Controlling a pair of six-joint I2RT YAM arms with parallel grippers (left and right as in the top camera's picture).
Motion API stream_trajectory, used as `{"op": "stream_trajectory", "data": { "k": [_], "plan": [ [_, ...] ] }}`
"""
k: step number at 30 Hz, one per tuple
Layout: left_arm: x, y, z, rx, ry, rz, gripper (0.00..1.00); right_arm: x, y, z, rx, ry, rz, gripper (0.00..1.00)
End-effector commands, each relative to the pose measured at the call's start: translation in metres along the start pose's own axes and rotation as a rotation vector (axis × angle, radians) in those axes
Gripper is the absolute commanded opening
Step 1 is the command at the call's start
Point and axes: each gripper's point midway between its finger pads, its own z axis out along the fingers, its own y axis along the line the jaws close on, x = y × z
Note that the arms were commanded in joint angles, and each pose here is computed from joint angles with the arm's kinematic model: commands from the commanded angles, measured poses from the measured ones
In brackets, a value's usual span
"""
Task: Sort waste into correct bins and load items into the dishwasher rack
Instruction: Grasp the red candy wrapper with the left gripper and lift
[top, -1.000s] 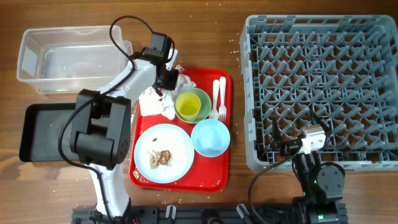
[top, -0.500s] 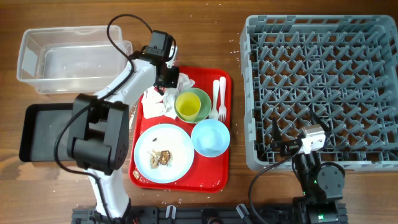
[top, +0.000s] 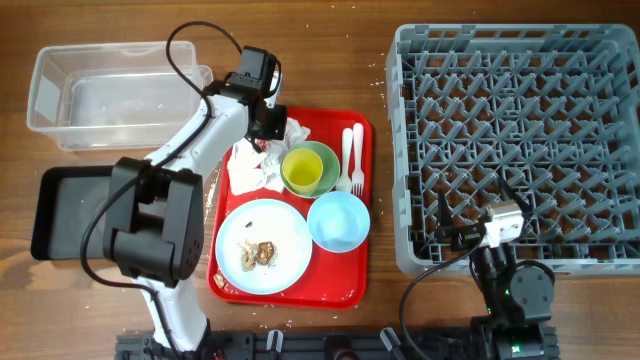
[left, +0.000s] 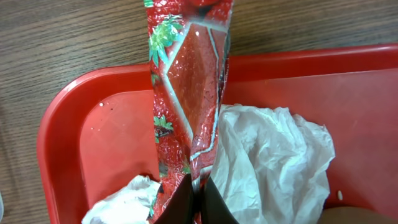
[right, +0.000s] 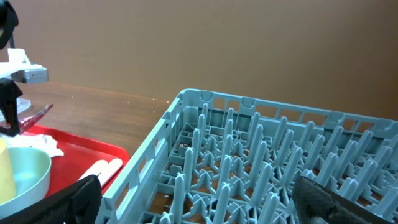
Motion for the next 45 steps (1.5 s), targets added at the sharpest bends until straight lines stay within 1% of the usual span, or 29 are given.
{"op": "stream_trajectory", "data": {
  "k": [1,2,4,5,7,13,14,15,18,20,22,24,28,33,37,43,45],
  "plan": [
    [-0.017,-0.007,-0.029,0.026,-0.075,-0.049,0.04,0.001,-0.003,0.000,0.017,0.005,-0.009,1.00],
    [-0.019,-0.008,-0.033,0.028,-0.086,-0.066,0.06,0.001,-0.003,0.000,0.017,0.005,-0.009,1.00],
    [-0.021,-0.008,-0.039,0.030,-0.100,-0.067,0.19,0.001,-0.003,0.000,0.017,0.005,-0.009,1.00],
    [-0.022,-0.008,-0.040,0.031,-0.103,-0.067,0.19,0.001,-0.003,0.000,0.017,0.005,-0.009,1.00],
    [-0.022,-0.008,-0.040,0.031,-0.103,-0.067,0.04,0.001,-0.003,0.000,0.017,0.005,-0.009,1.00],
    [-0.022,-0.008,-0.040,0.031,-0.104,-0.067,0.04,0.001,-0.003,0.000,0.017,0.005,-0.009,1.00],
    [-0.022,-0.008,-0.040,0.031,-0.104,-0.066,0.22,0.001,-0.003,0.000,0.017,0.005,-0.009,1.00],
    [-0.023,-0.008,-0.040,0.031,-0.108,-0.066,0.31,0.001,-0.003,0.000,0.017,0.005,-0.009,1.00],
    [-0.029,-0.009,-0.040,0.032,-0.130,-0.037,0.33,0.001,-0.003,0.000,0.017,0.005,-0.009,1.00],
    [-0.030,-0.008,-0.040,0.029,-0.136,-0.029,0.46,0.001,-0.003,0.000,0.017,0.005,-0.009,1.00],
    [-0.028,-0.008,-0.036,0.028,-0.126,-0.019,0.48,0.001,-0.003,0.000,0.017,0.005,-0.009,1.00],
    [-0.023,-0.009,-0.027,0.026,-0.099,0.026,0.50,0.001,-0.003,0.000,0.017,0.005,-0.009,1.00],
    [-0.014,-0.006,-0.003,0.008,-0.051,0.025,0.49,0.001,-0.003,0.000,0.017,0.005,-0.009,1.00],
    [-0.013,0.000,0.014,-0.020,-0.044,0.022,0.46,0.001,-0.003,0.000,0.017,0.005,-0.009,1.00],
    [-0.015,0.003,0.015,-0.031,-0.053,0.019,0.38,0.001,-0.003,0.000,0.017,0.005,-0.009,1.00],
    [-0.015,0.008,0.018,-0.051,-0.051,0.016,0.37,0.001,-0.003,0.000,0.017,0.005,-0.009,1.00],
    [-0.014,0.009,0.020,-0.052,-0.048,0.014,0.33,0.001,-0.003,0.000,0.017,0.005,-0.009,1.00]
  ]
}}
